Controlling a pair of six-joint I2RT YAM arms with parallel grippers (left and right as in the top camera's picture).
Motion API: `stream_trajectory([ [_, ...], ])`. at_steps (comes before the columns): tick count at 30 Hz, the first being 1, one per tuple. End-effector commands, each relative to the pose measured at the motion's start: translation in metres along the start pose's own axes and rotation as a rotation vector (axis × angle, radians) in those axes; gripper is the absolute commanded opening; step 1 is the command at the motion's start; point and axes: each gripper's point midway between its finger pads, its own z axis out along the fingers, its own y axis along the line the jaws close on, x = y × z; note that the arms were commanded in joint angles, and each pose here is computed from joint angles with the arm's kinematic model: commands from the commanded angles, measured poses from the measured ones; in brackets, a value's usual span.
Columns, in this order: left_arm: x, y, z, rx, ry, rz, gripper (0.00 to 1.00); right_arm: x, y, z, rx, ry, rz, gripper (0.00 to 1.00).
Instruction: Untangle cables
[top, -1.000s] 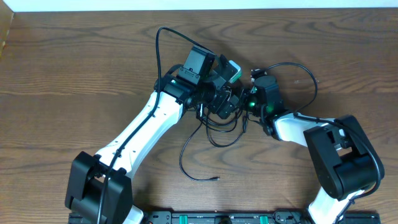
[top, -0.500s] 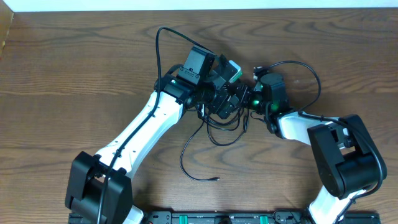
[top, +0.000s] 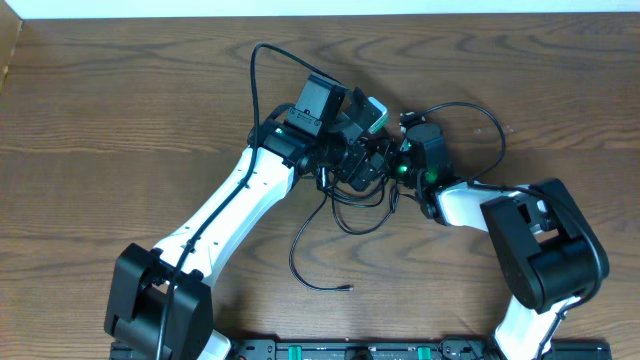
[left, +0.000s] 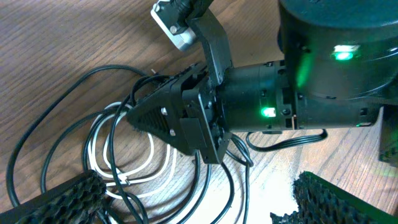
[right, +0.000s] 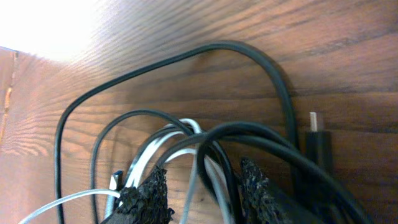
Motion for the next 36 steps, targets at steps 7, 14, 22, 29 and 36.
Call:
stream_trajectory([
  [7, 0.000, 0.004, 0.000, -0.015, 0.003, 0.000, 0.98, 0.013, 0.001, 0.008, -0.079, 0.068, 0.007, 0.02],
  [14, 0.000, 0.004, 0.000, -0.015, 0.003, -0.001, 0.98, -0.005, 0.014, -0.014, -0.232, 0.113, 0.036, 0.01],
  [22, 0.000, 0.004, 0.000, -0.015, 0.002, 0.000, 0.98, -0.035, 0.052, -0.065, -0.479, 0.136, -0.039, 0.01],
  [29, -0.001, 0.004, 0.000, -0.016, 0.000, 0.001, 0.98, -0.037, 0.088, -0.104, -0.646, 0.177, -0.123, 0.01],
  [36, -0.001, 0.004, 0.000, -0.016, 0.000, 0.001, 0.98, -0.033, 0.114, -0.135, -0.772, 0.218, -0.201, 0.01],
])
